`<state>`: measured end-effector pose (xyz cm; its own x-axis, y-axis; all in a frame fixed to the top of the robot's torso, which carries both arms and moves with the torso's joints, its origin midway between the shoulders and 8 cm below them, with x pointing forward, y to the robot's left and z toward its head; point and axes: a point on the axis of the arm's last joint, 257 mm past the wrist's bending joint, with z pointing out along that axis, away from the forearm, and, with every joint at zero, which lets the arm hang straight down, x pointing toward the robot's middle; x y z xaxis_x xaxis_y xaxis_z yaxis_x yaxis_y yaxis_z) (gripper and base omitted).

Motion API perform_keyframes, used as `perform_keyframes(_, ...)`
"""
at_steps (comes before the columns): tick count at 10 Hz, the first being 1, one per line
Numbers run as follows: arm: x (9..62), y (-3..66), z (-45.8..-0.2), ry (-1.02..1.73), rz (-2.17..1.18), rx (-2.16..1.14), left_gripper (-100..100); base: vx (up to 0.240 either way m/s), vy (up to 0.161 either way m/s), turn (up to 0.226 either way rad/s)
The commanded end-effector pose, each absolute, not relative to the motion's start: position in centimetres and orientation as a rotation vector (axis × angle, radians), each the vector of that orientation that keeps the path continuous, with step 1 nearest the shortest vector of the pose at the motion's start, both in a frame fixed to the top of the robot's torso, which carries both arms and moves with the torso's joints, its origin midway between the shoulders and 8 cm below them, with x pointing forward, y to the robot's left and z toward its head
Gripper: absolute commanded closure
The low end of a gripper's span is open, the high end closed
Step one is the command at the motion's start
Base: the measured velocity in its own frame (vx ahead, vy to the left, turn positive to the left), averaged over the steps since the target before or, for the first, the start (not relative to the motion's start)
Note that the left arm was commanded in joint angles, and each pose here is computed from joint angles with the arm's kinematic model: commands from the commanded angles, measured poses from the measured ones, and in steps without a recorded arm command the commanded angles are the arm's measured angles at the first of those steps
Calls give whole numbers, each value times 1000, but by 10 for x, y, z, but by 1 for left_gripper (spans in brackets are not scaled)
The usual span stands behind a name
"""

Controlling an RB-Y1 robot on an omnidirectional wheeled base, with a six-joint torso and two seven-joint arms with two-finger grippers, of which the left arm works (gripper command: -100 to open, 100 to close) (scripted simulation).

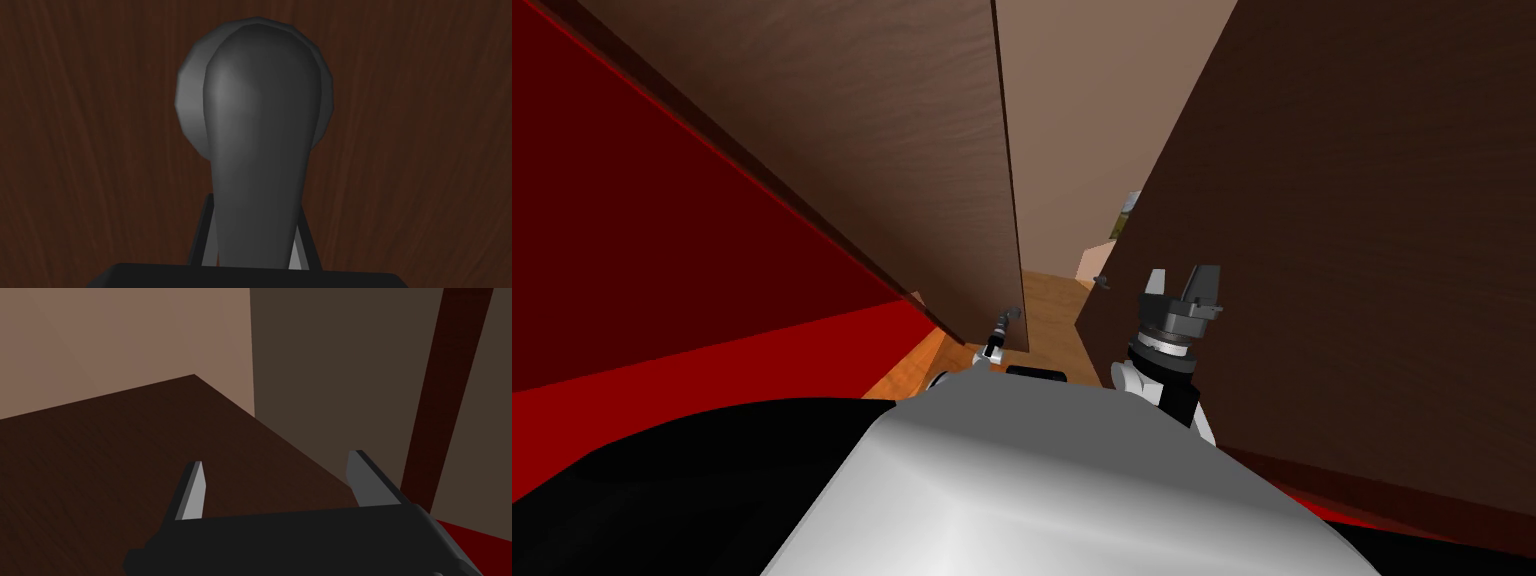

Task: Push the door open

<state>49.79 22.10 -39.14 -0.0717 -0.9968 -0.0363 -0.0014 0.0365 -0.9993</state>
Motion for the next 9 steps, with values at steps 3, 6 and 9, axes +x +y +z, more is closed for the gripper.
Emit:
perform_keyframes(3, 498, 255, -388, 1227, -1183, -1171, 100, 164, -112, 78)
perform_keyframes(6, 497, 265, -388, 1205, -1165, -1187, 100, 128, -82, 44)
perform_keyframes(9, 496, 280, -388, 1170, -1139, -1214, 100, 114, -82, 55)
